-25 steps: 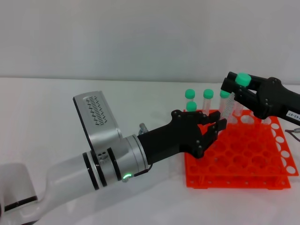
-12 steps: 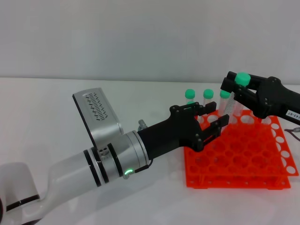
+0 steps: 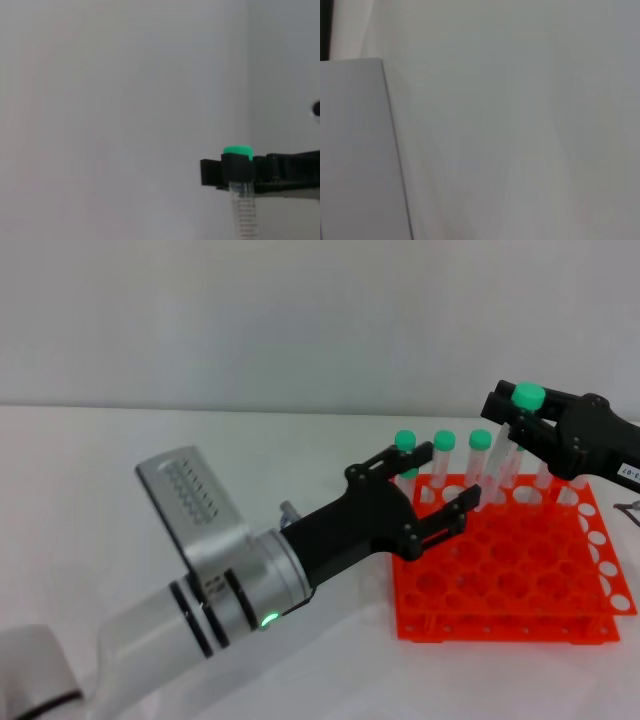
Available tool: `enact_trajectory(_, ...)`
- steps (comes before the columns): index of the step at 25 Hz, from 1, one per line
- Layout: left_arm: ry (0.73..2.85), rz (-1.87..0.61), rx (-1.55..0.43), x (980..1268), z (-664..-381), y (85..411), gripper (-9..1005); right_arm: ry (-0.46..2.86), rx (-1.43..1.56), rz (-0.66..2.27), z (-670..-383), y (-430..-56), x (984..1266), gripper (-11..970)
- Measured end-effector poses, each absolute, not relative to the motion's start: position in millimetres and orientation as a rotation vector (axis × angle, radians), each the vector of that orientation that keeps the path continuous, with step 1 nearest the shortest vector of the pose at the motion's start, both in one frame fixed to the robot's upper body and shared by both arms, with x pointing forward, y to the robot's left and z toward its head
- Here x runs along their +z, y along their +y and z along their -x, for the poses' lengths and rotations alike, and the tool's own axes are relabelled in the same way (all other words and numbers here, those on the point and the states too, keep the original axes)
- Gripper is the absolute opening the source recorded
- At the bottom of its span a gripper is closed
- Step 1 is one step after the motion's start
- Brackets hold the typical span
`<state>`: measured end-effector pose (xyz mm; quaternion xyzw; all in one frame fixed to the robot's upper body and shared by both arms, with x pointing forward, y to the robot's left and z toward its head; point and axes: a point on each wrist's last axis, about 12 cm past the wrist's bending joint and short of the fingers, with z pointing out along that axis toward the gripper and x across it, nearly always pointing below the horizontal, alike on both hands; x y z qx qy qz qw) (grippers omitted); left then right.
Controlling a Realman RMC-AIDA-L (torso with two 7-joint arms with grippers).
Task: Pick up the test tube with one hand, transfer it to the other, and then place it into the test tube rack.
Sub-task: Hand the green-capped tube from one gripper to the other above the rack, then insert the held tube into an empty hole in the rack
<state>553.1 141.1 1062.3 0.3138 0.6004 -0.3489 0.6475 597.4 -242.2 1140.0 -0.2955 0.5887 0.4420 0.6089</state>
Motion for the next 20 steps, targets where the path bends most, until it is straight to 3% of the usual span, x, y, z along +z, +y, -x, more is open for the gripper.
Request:
enact_trajectory(3,1.349,-0.663,-0.734,1056.9,-544.1,145.2,592,1.375,1.000,0.664,-600.1,-243.3,1138.9,243)
enact_trajectory(9,1.385,-0.492,-0.679,1048.8,-536.7,164.5,815,1.371,0.971,0.653,-605.9,-235.3,1140.5,250)
enact_trajectory(14,1.366,-0.165,-0.594,1039.6,-514.2,204.3,884,1.351,0.911,0.625,-610.8,-215.4,1138.1,256)
enact_trajectory(20,1.388,0.100,-0.401,1025.2,-496.0,256.5,882,1.358,0.849,0.625,-614.6,-193.9,1132.1,263)
